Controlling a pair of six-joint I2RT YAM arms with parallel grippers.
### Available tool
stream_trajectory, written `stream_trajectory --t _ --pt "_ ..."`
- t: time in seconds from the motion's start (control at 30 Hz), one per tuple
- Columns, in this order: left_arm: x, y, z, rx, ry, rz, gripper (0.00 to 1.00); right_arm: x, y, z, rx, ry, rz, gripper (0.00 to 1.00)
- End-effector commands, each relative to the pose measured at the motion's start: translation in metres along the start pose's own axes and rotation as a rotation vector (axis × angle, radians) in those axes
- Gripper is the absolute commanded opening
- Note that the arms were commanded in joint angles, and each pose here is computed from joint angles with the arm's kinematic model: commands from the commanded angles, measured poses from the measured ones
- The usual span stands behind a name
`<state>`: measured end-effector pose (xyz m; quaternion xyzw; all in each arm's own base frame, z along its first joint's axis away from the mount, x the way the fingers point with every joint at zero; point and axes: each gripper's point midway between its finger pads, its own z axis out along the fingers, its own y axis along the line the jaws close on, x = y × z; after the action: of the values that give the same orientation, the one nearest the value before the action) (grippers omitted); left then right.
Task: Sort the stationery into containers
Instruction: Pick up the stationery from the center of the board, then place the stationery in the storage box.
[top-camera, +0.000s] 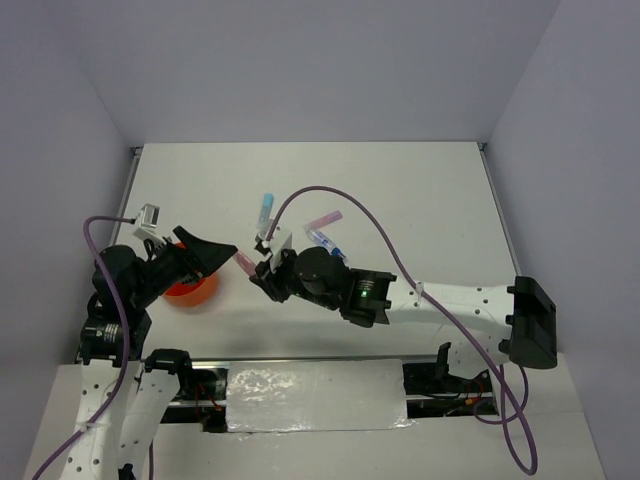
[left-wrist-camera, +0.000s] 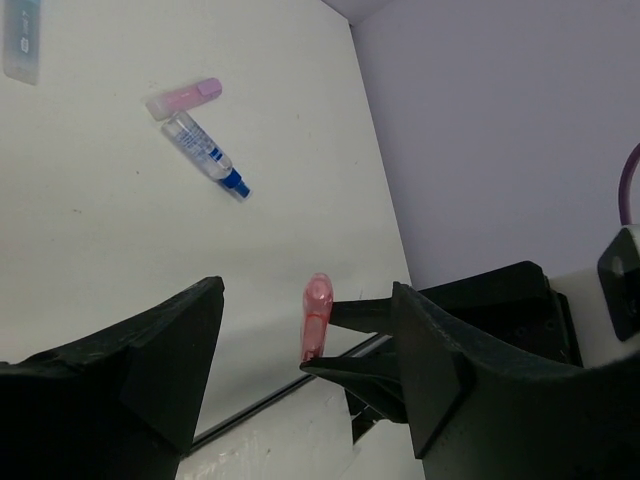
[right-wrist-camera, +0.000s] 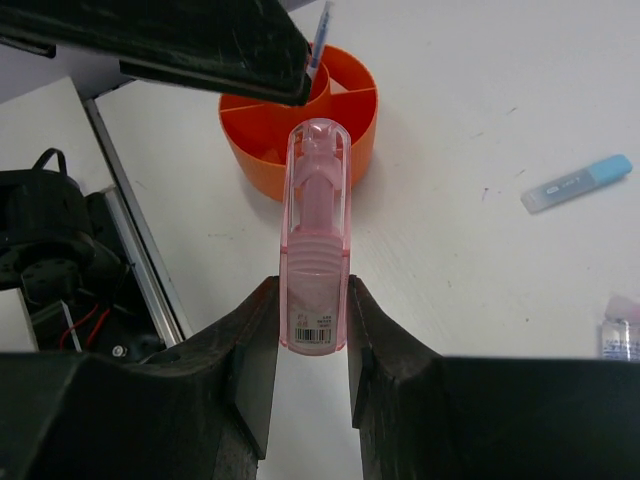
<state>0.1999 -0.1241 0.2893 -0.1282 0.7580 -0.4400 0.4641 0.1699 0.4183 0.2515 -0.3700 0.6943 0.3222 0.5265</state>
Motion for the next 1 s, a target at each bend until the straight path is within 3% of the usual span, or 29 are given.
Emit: stream_trajectory --t 0.0,0.2,0.23,0.3,0.33,0.4,0.43,0.47,0.5,0.57,0.6,0.63,0.7,0.77,0.97 --pt "0.003 -0.006 0.001 0.038 0.031 0.038 0.79 -0.040 0.002 0.000 0.041 -0.082 -0.022 0.00" --pt "0.005 -0.001 0.006 0.036 0.048 0.051 0.70 -0.046 0.010 0.009 0.023 -0.068 -0.041 0.00" --pt "0.006 0.001 0.008 0.034 0.056 0.048 0.61 -0.042 0.014 0.012 0.011 -0.057 -0.048 0.00" --pt "0.005 0.000 0.009 0.040 0.058 0.051 0.51 -0.040 0.017 0.015 -0.002 -0.047 -0.054 0.00" --pt "0.005 0.001 0.010 0.037 0.060 0.058 0.37 -0.041 0.019 0.015 -0.008 -0.044 -0.056 0.00" --pt "0.006 0.002 0.011 0.044 0.071 0.064 0.24 -0.040 0.021 0.018 -0.018 -0.033 -0.062 0.00" --pt "0.007 0.001 0.012 0.047 0.076 0.068 0.06 -0.041 0.021 0.018 -0.017 -0.034 -0.062 0.00" --pt "0.007 0.002 0.012 0.049 0.079 0.081 0.00 -0.041 0.022 0.019 -0.017 -0.034 -0.062 0.00" --pt "0.006 0.002 0.012 0.048 0.079 0.094 0.00 -0.042 0.022 0.019 -0.020 -0.043 -0.058 0.01" --pt "0.002 0.004 0.010 0.028 0.068 0.164 0.00 -0.043 0.021 0.018 -0.031 -0.050 -0.035 0.38" --pt "-0.008 0.016 0.010 -0.047 0.019 0.200 0.00 -0.043 0.018 0.018 -0.031 -0.054 -0.014 0.65" --pt "-0.015 0.028 0.009 -0.119 -0.007 0.224 0.00 -0.047 0.006 0.015 -0.004 -0.063 0.013 0.99" --pt "-0.035 0.068 -0.003 -0.364 -0.091 0.276 0.00 -0.046 -0.017 0.007 0.055 -0.066 0.073 1.00" --pt "-0.049 0.086 -0.019 -0.504 -0.156 0.309 0.00 -0.030 -0.033 -0.002 0.083 -0.047 0.097 1.00" --pt "-0.108 0.107 -0.075 -0.843 -0.436 0.387 0.00 -0.025 -0.064 -0.045 0.103 -0.102 0.119 1.00"
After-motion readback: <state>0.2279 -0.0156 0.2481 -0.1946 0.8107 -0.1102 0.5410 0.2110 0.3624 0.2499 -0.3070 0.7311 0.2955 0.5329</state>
